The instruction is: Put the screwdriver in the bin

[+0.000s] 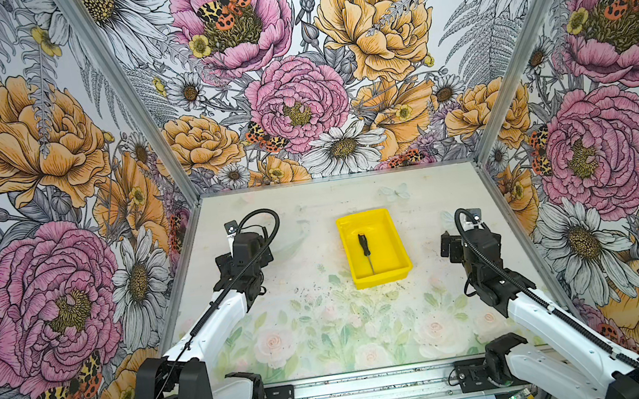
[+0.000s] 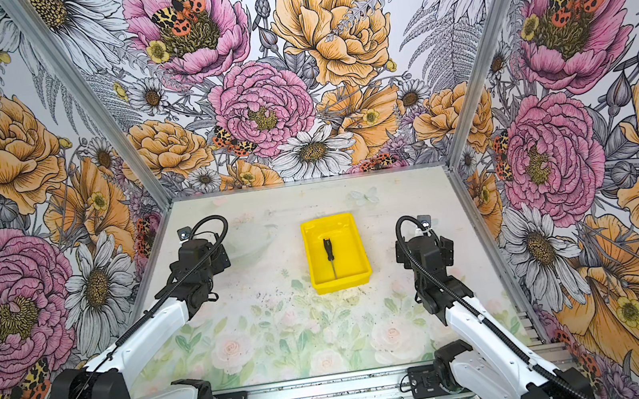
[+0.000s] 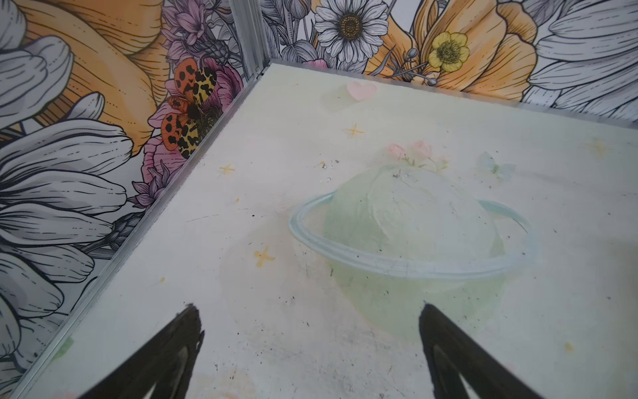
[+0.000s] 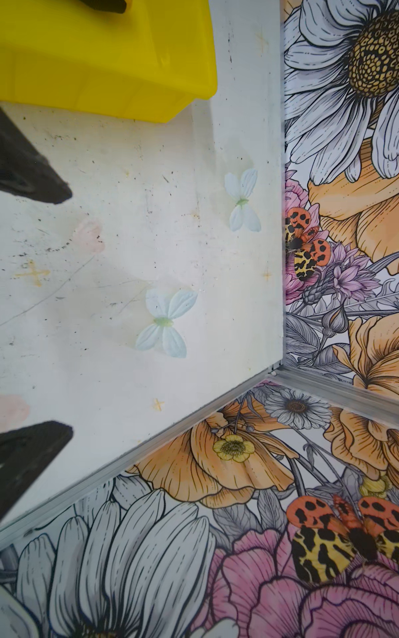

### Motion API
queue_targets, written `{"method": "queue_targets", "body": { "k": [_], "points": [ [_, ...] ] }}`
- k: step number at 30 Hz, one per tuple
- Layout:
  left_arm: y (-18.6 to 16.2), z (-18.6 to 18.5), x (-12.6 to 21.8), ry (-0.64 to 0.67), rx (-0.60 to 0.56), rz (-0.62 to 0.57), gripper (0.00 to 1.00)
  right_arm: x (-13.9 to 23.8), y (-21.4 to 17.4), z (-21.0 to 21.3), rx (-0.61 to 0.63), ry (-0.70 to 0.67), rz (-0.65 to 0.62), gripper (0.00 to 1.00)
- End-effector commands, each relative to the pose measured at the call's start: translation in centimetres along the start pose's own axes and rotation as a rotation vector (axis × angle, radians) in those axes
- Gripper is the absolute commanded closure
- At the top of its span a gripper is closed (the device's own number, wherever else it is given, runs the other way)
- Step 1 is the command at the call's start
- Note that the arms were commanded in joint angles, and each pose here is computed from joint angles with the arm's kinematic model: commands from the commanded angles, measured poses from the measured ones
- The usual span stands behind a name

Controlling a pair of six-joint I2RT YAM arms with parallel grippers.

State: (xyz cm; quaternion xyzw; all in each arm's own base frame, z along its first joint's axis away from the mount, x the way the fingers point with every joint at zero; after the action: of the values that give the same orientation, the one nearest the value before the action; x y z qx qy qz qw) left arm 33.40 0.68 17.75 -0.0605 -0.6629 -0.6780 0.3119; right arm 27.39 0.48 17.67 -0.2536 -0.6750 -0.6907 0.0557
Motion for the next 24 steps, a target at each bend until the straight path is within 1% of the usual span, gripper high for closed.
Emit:
{"method": "queue_targets", "body": {
  "k": [1,4,6,11,13,15,17,20,21,24],
  "points": [
    [0.1,0.6,-0.3,-0.062,0.022,-0.103,0.01,-0.3,0.6,-0.9,-0.070,-0.014,-0.087,0.00],
    [-0.6,1.0,-0.3,-0.100,0.022,-0.213,0.01,-1.1,0.0,-1.3,-0.085,0.016,-0.113,0.00],
    [-0.9,1.2,-0.5,-0.104,0.023,-0.255,0.01,-1.7,-0.5,-1.5,-0.081,0.025,-0.106,0.00],
    [-1.4,0.9,-2.2,-0.115,-0.004,-0.238,0.01,-3.8,-1.7,-1.7,-0.083,0.017,-0.093,0.01],
    [-1.1,0.6,-3.1,-0.131,-0.020,-0.224,0.01,-4.6,-1.5,-1.3,-0.062,0.029,-0.083,0.01],
    [-0.3,0.5,-3.8,-0.128,-0.012,-0.259,0.01,-5.3,-1.0,-1.1,-0.059,0.032,-0.103,0.01],
    [0.1,0.5,-4.7,-0.133,-0.001,-0.270,0.01,-6.2,-0.6,-1.1,-0.057,0.031,-0.115,0.00],
    [-0.2,0.2,-6.0,-0.140,-0.006,-0.267,0.01,-7.6,0.1,-1.2,-0.058,0.017,-0.122,0.00],
    [-0.4,-0.2,-5.9,-0.171,-0.019,-0.247,0.01,-8.0,0.3,-1.2,-0.060,0.015,-0.127,0.01],
    [-0.8,-0.3,-5.3,-0.199,-0.018,-0.292,0.01,-9.1,0.8,-1.0,-0.067,0.020,-0.132,0.01]
  ]
}}
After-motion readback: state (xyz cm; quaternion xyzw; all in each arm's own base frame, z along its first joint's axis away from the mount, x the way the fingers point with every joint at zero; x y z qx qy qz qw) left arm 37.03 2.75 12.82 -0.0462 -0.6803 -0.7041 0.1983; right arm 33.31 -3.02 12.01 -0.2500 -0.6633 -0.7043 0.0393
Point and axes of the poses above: each gripper's point midway between its finger pads, its own x axis back along the fingers, its own z axis along the line the jaws close on, y = z × x, the point moved 4 cm from there along x, back along the fingers, and after that the axes turned 5 degrees about -x, right-handed, at the moved point
